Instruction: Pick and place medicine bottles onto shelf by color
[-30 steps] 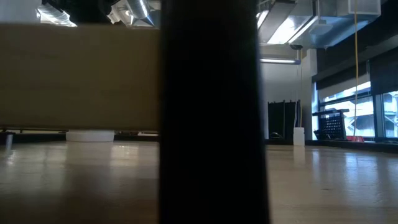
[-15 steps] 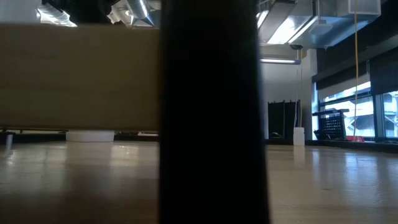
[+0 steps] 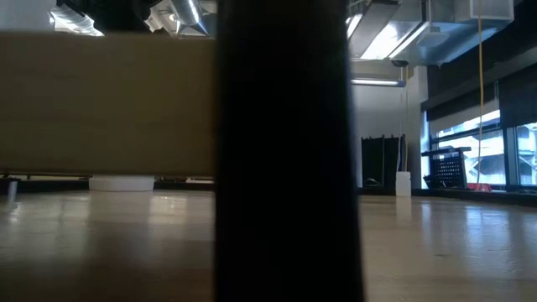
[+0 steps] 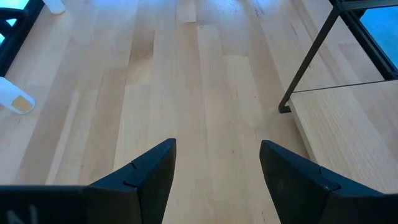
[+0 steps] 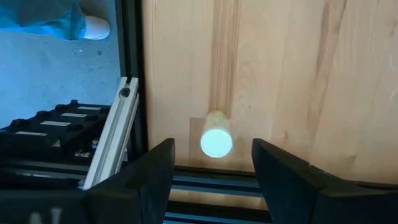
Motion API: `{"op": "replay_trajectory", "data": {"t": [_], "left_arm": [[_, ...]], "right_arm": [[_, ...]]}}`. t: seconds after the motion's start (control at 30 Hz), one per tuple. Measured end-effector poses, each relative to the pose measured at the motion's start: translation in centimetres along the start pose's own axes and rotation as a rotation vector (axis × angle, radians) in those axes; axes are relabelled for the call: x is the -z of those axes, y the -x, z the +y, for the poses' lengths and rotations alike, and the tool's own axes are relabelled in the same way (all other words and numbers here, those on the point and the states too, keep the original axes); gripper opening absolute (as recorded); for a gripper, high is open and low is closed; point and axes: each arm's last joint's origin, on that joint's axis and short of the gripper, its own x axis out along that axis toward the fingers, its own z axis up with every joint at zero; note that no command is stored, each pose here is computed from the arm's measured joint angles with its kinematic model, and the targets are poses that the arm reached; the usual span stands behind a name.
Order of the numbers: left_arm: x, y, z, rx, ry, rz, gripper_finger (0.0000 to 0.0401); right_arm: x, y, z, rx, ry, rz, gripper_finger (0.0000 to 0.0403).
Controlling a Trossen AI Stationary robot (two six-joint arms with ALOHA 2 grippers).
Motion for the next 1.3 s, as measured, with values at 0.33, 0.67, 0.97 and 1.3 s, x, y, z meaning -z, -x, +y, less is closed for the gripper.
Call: {"op": "replay_trajectory", "data": {"t": [0.33,0.67,0.97,1.3], "left_arm": [[0.00,0.00,-0.01,0.001,0.000,0.000,0.0225],[0.00,0.00,-0.01,0.000,0.000,0.000,0.0225],[0.00,0.00,0.00,0.000,0.000,0.000,0.0225],[0.00,0.00,-0.01,0.000,0.000,0.000,0.0225]], "right_arm": [[-0.03,0.00,0.09,-0.010,-0.001,-0.002,0.0216],[-0.31,0.01,0.39,-0.029,0.000,-0.055,0.0216],[0.14,0.00,0.69,-0.037,0.018,-0.057,0.0233],[0.60,-0.01,0.78,-0.056,0.025,0.011,0.0317]]}}
